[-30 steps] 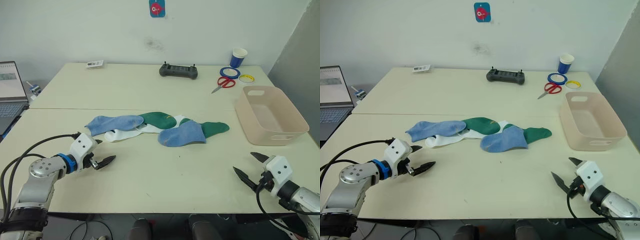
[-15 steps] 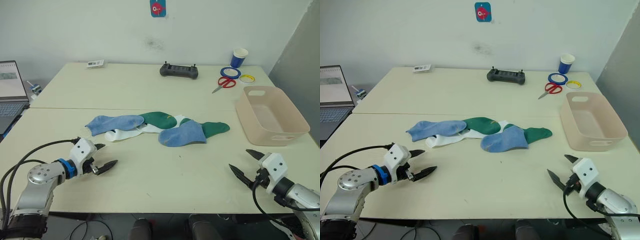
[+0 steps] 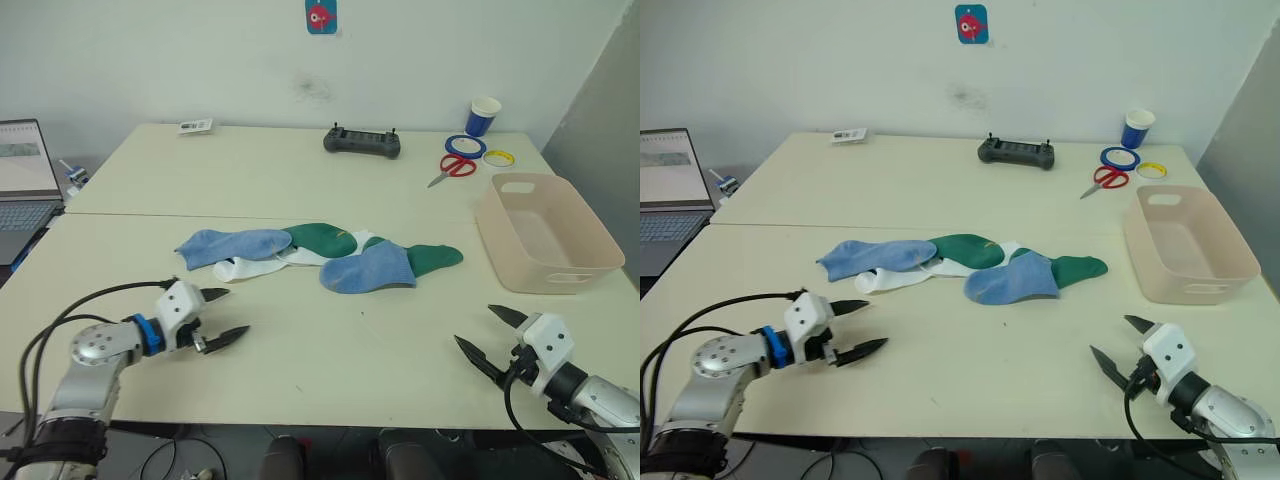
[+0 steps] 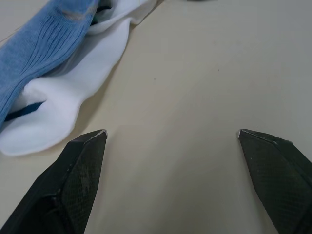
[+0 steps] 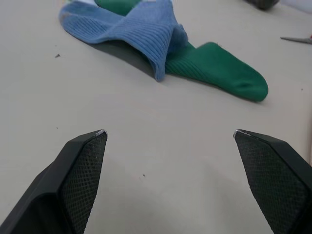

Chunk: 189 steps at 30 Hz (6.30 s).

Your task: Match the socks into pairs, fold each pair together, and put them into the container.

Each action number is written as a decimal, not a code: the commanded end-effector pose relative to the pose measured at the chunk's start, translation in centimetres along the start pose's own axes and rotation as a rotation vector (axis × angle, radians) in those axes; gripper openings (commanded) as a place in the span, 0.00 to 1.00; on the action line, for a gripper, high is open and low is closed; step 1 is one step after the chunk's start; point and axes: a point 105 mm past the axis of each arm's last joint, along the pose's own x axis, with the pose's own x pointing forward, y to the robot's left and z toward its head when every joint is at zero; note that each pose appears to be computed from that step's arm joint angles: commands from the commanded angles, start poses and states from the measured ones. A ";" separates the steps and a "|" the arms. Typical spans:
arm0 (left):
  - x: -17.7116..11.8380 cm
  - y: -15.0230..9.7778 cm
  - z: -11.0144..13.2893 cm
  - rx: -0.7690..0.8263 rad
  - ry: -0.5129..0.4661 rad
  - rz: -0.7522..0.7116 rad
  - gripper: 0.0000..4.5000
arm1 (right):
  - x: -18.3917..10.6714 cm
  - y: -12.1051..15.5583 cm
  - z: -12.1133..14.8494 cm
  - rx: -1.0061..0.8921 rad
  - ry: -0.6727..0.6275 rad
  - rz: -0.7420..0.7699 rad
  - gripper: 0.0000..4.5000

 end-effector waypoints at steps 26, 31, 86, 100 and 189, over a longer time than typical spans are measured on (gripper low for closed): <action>13.2 1.0 7.2 0.464 0.034 -0.174 0.47 | 0.4 3.1 6.4 -0.100 -0.068 0.051 1.00; 12.9 0.5 8.2 0.447 -0.006 -0.211 0.13 | 0.4 3.1 6.6 -0.108 -0.068 0.043 1.00; 2.6 -0.4 2.2 0.347 0.129 -0.250 0.00 | 12.6 6.8 4.5 -0.679 -0.111 0.614 0.00; -2.6 -4.8 6.0 -0.044 0.197 -0.671 0.00 | 5.5 8.4 8.4 -0.274 -0.190 0.670 0.00; -0.4 -6.6 2.2 -0.393 0.227 -0.249 0.00 | 3.0 10.3 1.7 0.356 0.254 0.363 0.00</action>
